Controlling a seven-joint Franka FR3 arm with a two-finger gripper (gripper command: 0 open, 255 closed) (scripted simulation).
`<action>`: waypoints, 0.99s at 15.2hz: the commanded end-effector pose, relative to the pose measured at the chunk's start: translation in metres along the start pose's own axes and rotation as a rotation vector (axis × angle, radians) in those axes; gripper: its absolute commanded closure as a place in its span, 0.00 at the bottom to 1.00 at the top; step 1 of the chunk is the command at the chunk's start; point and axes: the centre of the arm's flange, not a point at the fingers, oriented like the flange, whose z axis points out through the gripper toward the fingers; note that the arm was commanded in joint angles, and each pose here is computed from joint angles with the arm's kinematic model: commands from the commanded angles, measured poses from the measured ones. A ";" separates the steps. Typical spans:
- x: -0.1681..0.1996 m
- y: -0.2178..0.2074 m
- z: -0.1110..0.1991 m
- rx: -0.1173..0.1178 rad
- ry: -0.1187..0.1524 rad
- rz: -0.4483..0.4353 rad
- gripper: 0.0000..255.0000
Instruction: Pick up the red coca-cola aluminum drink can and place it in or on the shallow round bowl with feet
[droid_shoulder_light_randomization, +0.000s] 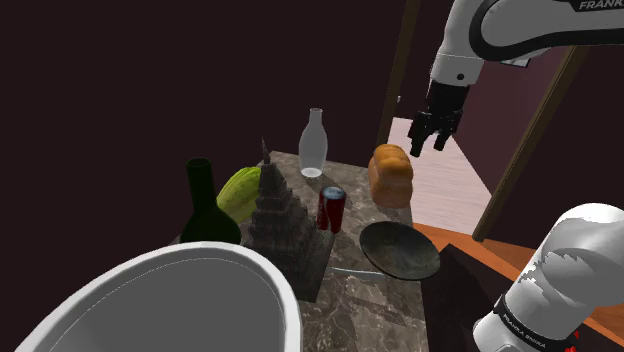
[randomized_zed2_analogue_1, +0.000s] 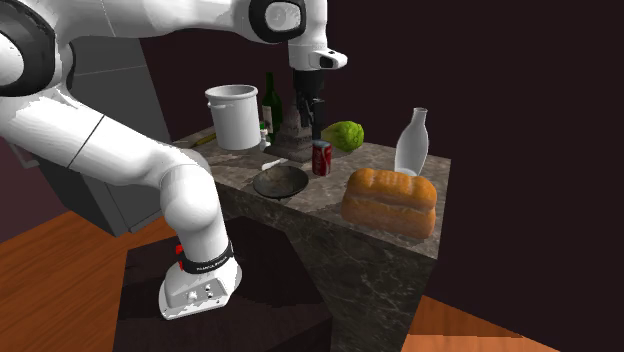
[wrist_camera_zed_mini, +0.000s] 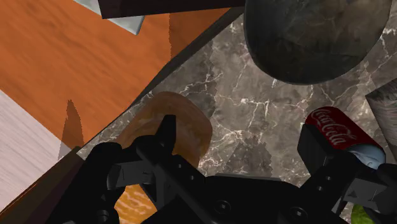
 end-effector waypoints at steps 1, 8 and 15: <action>0.000 0.000 0.000 0.000 0.000 0.000 0.00; 0.029 -0.066 0.050 0.031 0.021 0.035 0.00; 0.061 -0.133 0.097 0.062 0.042 0.070 0.00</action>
